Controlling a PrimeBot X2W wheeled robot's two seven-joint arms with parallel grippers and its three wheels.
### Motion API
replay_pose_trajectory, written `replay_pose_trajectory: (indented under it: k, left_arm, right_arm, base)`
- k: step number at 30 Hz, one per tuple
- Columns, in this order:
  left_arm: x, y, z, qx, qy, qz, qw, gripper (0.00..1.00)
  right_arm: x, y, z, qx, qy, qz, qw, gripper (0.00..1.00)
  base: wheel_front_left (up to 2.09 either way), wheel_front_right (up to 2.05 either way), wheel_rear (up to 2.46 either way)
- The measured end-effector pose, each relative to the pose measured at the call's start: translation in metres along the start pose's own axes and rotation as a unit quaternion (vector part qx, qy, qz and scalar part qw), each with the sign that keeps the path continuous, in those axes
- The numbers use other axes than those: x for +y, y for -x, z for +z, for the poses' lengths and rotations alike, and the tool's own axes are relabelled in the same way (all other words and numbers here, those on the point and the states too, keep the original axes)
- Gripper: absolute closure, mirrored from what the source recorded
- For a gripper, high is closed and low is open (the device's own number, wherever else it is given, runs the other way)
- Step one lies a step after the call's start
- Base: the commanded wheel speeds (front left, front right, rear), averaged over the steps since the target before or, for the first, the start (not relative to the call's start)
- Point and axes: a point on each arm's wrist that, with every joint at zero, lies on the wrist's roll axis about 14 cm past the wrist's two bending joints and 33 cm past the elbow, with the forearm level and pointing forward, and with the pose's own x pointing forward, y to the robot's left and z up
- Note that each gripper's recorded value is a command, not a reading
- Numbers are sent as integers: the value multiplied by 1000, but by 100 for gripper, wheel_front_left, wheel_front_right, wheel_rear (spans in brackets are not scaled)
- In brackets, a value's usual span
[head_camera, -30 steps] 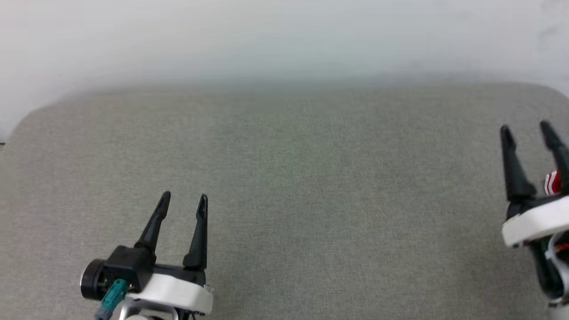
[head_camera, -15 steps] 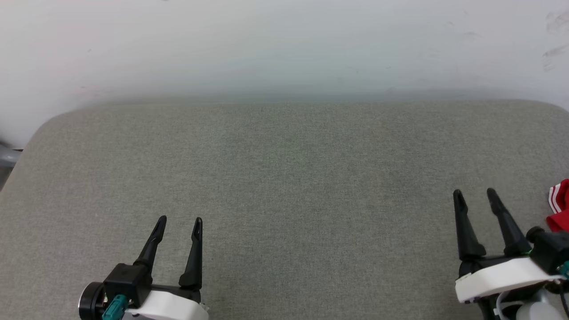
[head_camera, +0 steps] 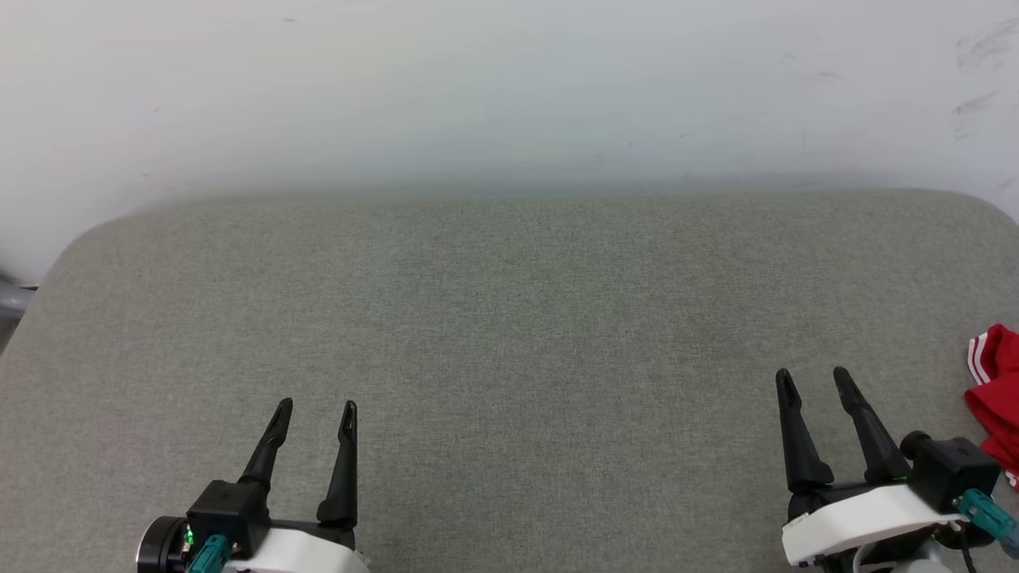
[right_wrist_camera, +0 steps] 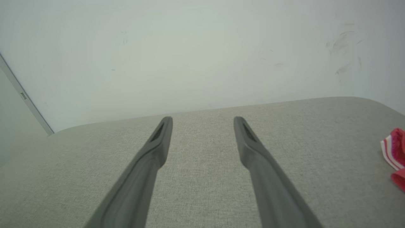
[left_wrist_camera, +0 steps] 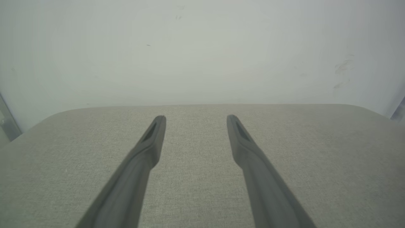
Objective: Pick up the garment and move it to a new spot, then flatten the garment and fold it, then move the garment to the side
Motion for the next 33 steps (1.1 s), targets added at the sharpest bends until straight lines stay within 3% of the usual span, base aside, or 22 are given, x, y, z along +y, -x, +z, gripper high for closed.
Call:
replay_pose_trajectory:
  k: [13, 33]
  left_arm:
    - [5, 3, 0, 0, -6, 7, 1000, 0]
    - [9, 2, -7, 10, 4, 14, 1000, 0]
  right_arm:
    - [3, -1, -2, 3, 28, 9, 1000, 0]
    - [3, -3, -7, 9, 28, 8, 1000, 0]
  base:
    - [0, 0, 0]
    - [0, 0, 0]
